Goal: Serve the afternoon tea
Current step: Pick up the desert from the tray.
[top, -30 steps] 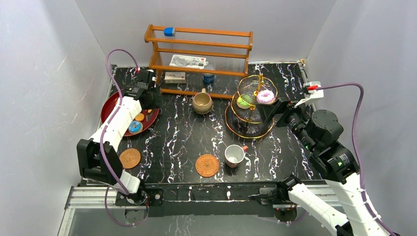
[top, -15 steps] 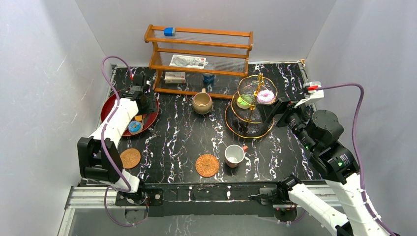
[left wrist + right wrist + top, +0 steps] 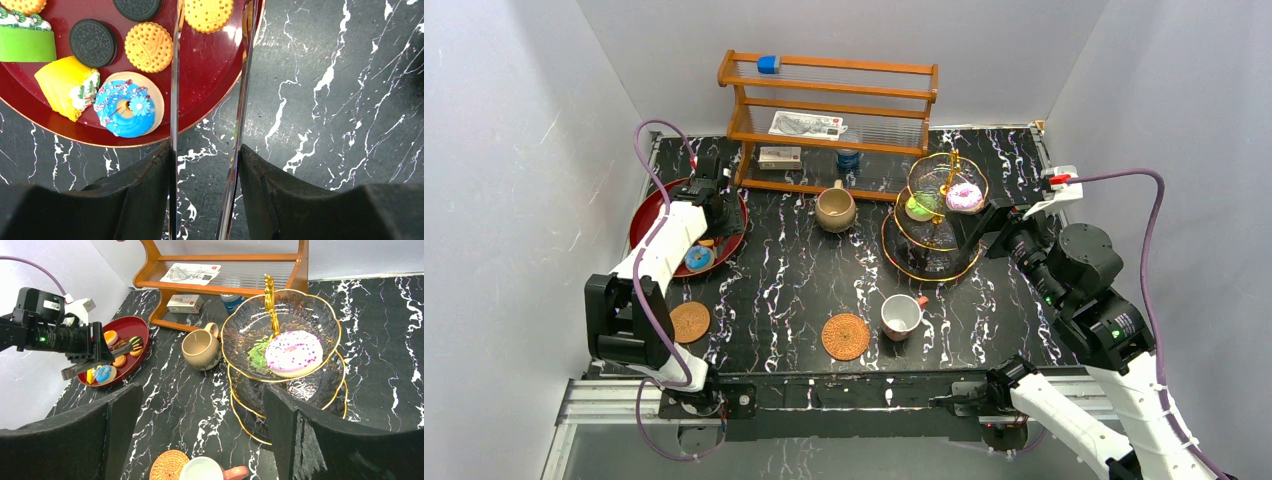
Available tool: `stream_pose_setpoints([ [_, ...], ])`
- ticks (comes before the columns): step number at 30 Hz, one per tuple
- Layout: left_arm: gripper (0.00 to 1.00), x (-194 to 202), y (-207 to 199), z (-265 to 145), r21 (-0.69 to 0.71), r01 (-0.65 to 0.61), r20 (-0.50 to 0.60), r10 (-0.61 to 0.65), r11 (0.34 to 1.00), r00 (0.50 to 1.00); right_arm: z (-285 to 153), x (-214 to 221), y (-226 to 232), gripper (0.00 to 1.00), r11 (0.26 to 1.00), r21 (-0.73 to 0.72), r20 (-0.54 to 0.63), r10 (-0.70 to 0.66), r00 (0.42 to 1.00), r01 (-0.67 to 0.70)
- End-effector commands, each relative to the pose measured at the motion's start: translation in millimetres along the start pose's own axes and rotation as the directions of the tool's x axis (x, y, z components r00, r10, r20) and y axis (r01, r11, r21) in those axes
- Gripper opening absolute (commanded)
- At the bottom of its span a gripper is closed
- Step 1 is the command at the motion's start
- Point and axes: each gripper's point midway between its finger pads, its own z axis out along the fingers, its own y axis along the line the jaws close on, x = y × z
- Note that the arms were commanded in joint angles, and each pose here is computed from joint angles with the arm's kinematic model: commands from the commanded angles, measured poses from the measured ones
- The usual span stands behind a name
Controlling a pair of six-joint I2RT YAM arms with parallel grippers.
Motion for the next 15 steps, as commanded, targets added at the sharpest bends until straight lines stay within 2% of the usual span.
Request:
stream_pose_setpoints([
  [1, 0.48, 2.8, 6.6, 6.3, -0.028, 0.004, -0.005, -0.004, 1.000, 1.000, -1.9, -14.1, 2.7, 0.99, 1.000, -0.010, 0.061, -0.002, 0.998, 0.002],
  [15, 0.48, 15.8, 2.1, 22.7, -0.004, 0.009, -0.055, -0.009, 1.000, 0.998, -3.8, -15.3, 2.2, 0.99, 1.000, -0.007, 0.064, -0.001, 0.998, 0.002],
])
